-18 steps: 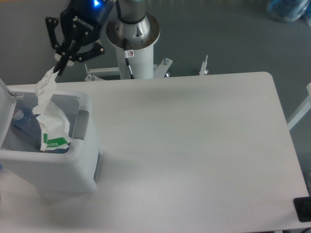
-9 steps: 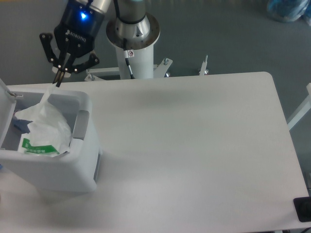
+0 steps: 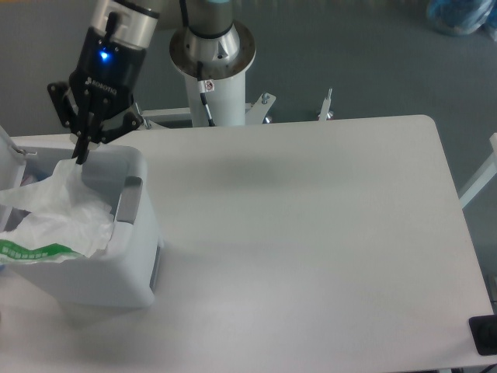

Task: Place the trash in the trash can
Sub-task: 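Push the bag down into the bin with the gripper fingers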

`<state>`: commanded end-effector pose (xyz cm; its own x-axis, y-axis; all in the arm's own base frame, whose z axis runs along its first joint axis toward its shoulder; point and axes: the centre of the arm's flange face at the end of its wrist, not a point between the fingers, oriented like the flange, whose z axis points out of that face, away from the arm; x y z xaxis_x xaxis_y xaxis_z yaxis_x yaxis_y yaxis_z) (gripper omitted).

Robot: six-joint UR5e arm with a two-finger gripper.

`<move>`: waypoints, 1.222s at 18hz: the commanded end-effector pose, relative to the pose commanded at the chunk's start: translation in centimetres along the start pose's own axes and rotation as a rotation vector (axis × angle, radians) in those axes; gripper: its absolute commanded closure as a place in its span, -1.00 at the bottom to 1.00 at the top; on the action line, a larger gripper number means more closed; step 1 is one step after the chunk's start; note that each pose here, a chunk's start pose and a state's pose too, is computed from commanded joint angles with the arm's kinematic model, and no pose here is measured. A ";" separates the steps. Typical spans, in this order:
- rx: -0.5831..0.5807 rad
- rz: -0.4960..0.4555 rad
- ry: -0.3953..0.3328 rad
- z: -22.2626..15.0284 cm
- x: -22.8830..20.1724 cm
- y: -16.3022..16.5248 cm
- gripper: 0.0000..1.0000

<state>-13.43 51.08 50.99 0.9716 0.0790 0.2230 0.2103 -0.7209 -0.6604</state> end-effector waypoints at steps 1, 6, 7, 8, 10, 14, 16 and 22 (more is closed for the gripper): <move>-0.004 0.001 0.000 0.2 0.0 0.0 1.00; -0.072 0.043 -0.042 4.0 1.1 -0.8 1.00; -0.089 0.052 -0.053 4.8 1.5 -0.7 1.00; -0.104 0.061 -0.065 5.4 1.7 -0.5 1.00; -0.118 0.066 -0.066 6.1 2.0 -0.3 1.00; -0.120 0.069 -0.068 5.6 2.5 0.0 0.95; -0.101 0.076 -0.073 4.6 2.8 -0.4 -0.04; -0.042 0.098 -0.089 1.2 4.0 -1.4 -1.00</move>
<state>-9.65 53.19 51.95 0.9935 0.0659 0.0932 0.1107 -0.7560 -0.6451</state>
